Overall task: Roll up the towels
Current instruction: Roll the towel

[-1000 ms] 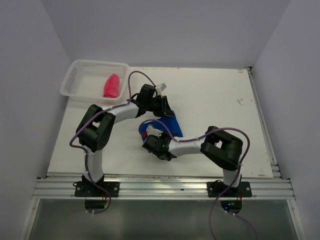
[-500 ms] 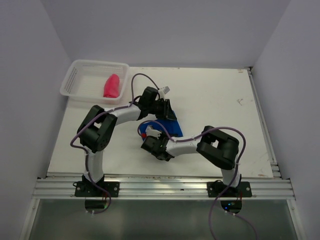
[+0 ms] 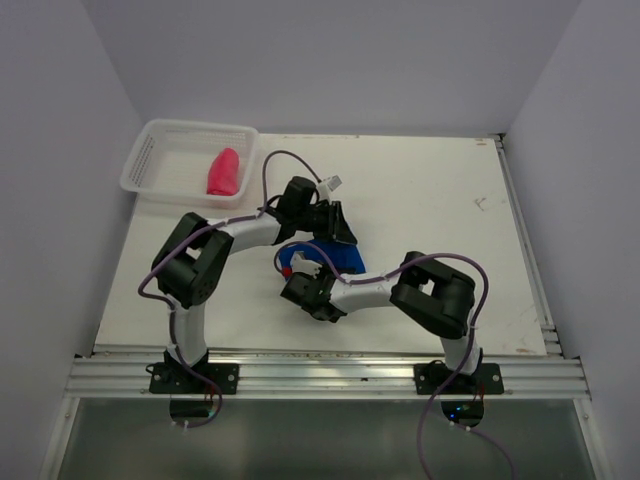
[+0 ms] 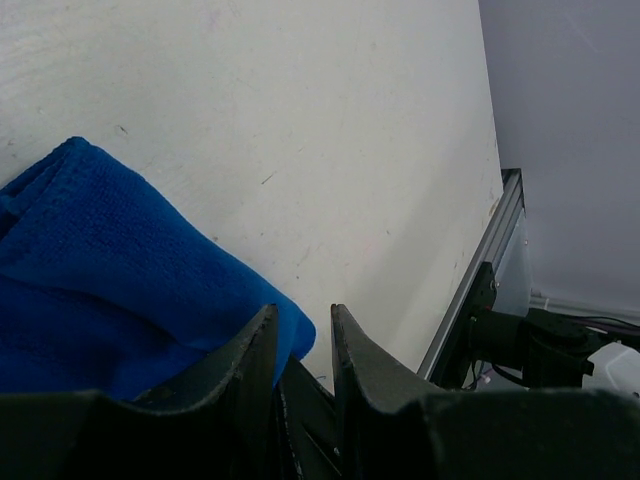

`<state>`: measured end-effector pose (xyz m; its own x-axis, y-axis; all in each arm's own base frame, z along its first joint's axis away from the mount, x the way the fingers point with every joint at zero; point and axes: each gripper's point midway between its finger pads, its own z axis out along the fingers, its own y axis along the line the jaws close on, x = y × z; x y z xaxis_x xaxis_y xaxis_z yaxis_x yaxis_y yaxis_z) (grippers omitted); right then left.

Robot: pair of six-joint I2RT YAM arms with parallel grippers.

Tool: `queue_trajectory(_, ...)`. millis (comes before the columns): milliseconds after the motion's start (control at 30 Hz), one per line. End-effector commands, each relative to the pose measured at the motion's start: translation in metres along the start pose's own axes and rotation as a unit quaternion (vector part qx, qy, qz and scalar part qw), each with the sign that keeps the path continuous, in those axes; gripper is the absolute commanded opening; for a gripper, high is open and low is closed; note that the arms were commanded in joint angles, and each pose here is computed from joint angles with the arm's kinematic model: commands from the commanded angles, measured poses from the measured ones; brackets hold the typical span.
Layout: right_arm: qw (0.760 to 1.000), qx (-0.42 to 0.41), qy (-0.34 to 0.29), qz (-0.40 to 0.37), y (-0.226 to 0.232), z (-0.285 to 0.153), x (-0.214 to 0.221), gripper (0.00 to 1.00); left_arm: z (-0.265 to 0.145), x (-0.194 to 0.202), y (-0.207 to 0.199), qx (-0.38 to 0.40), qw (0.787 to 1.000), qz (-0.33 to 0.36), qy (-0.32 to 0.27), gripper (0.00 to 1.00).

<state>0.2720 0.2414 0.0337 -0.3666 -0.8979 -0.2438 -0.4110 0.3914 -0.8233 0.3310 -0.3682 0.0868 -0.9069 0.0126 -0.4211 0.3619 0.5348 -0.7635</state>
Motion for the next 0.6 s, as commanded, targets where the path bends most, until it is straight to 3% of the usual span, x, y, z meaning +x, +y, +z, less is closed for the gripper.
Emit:
queue_trajectory(0,1.0,-0.02,0.005,-0.001,0.012,0.003,-0.001,0.0,-0.006,-0.01,-0.028,0.046,0.999,0.022,-0.017,0.32)
queue_trajectory(433,1.0,-0.011,-0.007,0.025,0.002,-0.001,-0.003,0.01,0.016,0.018,0.037,-0.046,0.999,0.002,0.023,0.32)
queue_trajectory(567,0.998,-0.001,-0.018,0.056,-0.008,-0.005,-0.006,0.11,0.019,0.023,0.049,-0.064,0.998,-0.005,0.026,0.31)
